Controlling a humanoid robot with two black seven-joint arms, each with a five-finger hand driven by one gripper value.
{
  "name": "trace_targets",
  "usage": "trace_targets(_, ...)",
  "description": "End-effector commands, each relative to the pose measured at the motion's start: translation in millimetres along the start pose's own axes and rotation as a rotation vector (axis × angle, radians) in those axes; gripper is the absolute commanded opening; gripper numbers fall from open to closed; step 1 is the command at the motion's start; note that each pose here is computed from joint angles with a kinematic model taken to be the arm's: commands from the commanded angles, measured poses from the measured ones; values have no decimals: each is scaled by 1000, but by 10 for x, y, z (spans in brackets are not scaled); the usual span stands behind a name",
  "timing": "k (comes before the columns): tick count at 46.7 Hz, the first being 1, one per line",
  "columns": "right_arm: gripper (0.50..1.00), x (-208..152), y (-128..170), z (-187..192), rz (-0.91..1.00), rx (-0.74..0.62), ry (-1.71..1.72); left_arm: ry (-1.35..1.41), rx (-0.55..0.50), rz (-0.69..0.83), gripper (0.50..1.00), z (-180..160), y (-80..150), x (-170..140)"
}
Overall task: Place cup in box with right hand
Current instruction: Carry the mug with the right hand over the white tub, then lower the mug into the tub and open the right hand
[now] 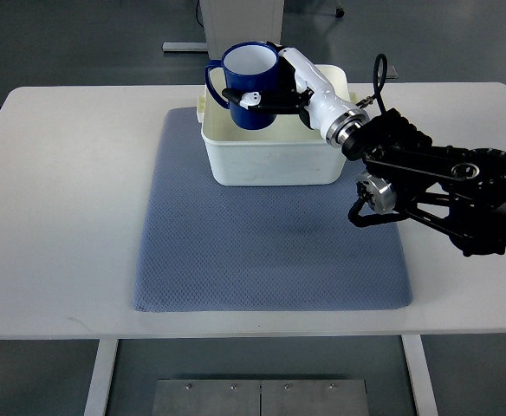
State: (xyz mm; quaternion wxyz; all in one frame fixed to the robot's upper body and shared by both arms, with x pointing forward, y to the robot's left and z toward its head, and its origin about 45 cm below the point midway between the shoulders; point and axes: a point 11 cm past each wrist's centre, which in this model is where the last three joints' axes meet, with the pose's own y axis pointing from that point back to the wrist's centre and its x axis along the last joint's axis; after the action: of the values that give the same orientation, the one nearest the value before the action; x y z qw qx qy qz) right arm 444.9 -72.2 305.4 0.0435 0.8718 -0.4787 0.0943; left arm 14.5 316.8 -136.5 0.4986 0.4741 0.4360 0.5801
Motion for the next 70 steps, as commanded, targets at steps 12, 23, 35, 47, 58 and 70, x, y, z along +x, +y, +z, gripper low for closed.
trace_targets(12, 500, 201, -361, 223, 67, -44, 6, 0, -1, -1, 1000, -1, 0, -2)
trace_targets(23, 500, 586, -374, 341, 122, -67, -7, 0, 0, 1, 1000, -1, 0, 4)
trace_targets(35, 500, 665, -299, 528, 131, -101, -19, 0, 0, 1, 1000, -1, 0, 4)
trace_targets(47, 500, 716, -252, 634, 149, -122, -24, 0, -1, -1, 1000, -1, 0, -2)
trace_targets(58, 667, 739, -250, 643, 162, -134, -42, 0, -1, -1, 1000, -1, 0, -2)
trace_targets(70, 886, 804, -222, 688, 194, -143, -44, 0, -1, -1, 1000, -1, 0, -2)
